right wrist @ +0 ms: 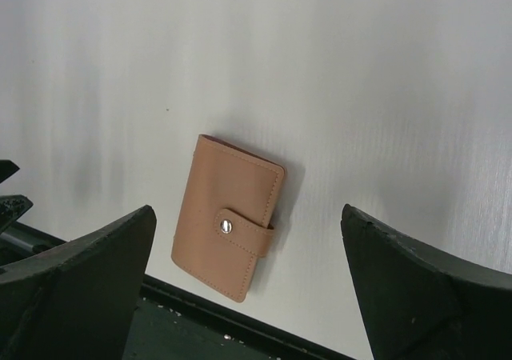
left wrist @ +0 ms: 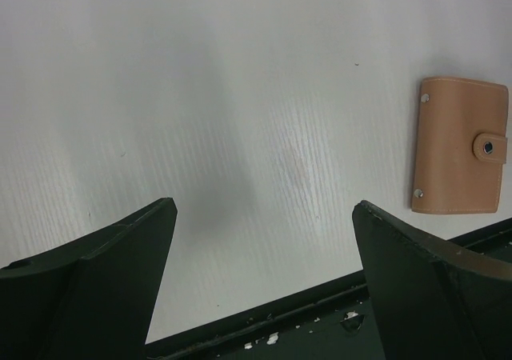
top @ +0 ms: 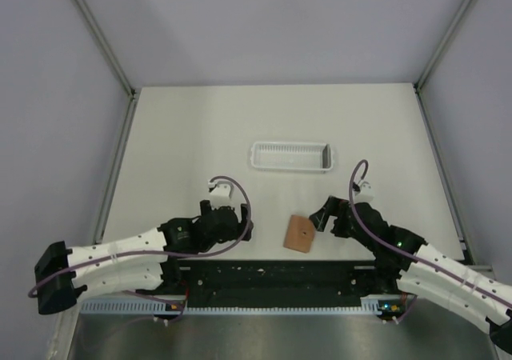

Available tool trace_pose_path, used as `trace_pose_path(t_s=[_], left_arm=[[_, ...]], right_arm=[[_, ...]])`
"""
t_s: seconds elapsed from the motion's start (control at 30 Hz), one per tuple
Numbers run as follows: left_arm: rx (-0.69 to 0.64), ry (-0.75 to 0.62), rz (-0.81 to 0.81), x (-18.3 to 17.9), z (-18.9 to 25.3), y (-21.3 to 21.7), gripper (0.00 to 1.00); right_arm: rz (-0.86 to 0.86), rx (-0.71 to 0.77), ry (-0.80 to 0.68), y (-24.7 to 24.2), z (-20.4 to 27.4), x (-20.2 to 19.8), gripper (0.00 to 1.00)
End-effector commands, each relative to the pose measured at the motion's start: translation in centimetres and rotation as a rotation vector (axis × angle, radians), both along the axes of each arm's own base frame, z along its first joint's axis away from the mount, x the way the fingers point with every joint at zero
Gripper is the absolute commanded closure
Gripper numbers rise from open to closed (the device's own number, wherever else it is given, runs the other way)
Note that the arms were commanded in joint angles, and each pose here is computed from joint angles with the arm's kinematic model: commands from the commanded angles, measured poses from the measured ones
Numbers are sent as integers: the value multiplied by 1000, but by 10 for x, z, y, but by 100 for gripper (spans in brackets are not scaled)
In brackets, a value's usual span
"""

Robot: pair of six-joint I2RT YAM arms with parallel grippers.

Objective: Put the credit cards into the card holder
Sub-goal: Reset both arms

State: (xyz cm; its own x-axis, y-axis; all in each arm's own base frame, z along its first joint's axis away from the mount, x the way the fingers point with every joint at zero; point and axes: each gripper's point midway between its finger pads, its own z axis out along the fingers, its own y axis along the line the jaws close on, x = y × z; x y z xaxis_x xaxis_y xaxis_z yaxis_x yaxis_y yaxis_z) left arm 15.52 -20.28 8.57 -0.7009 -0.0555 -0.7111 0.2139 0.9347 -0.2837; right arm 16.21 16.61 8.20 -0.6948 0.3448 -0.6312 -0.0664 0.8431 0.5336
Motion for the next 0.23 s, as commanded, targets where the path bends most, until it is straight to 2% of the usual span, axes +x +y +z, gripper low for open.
trace_pose_path(t_s=[0.0, 0.2], left_arm=[[-54, -25, 3, 1, 8, -1, 1], [-94, -52, 11, 3, 13, 0, 1]], right_arm=[[-19, 35, -54, 5, 26, 9, 1], [-20, 26, -54, 7, 31, 13, 1]])
